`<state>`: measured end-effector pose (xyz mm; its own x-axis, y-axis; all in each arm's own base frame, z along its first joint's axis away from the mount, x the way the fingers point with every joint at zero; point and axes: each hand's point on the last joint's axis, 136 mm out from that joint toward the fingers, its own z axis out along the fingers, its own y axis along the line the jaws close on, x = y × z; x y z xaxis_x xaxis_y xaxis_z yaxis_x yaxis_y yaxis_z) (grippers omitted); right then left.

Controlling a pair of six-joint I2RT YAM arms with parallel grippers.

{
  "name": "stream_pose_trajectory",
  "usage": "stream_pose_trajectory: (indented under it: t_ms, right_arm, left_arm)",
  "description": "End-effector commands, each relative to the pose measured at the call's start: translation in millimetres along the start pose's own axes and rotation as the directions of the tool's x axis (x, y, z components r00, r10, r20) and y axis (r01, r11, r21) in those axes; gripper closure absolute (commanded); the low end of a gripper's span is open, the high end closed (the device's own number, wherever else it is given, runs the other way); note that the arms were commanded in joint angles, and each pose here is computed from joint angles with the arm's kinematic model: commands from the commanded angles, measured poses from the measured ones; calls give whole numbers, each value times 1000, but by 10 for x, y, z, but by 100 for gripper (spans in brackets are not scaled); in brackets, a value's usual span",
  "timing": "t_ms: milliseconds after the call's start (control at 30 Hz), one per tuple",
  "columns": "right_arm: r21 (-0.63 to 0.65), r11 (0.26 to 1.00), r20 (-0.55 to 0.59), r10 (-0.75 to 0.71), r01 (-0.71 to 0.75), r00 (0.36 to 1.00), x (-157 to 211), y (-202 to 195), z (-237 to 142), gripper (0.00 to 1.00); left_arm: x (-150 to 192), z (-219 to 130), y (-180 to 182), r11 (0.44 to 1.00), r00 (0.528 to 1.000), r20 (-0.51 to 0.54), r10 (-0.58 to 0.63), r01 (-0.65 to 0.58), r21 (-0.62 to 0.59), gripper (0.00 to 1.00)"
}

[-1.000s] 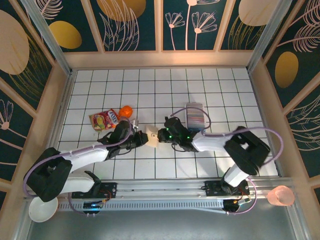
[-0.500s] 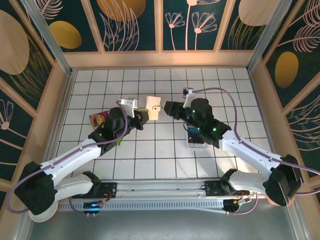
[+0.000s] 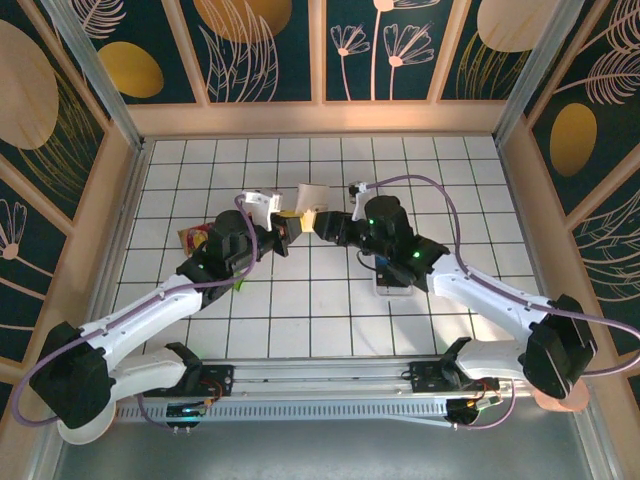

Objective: Put the credit cards into the card holder

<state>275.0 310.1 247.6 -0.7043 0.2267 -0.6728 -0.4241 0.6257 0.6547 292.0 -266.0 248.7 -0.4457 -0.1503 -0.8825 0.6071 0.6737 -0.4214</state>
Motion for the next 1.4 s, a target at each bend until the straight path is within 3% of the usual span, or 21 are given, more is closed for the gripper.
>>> stream_pose_trajectory:
  t_ms: [0,200,1067,1367]
  right_arm:
    - [-6,1000,19,4,-4,1000,-93,98,7,48]
    - [47,999,51,22,-24,998,-137,4,-16,48]
    - [98,992,35,78,-81,996,-56,-161,176,45]
    - [191,978,44,77,-84,996,26,-407,177,56]
  left_arm:
    - [-62,29,-140,997,999,29,37,-39,72,100]
    - [9,92,-63,998,998,-18,52,-52,33,100]
    - [62,80,-221,992,999,-37,11,-6,130,100]
    - [18,22,-142,997,1000,1,3,-3,83,100]
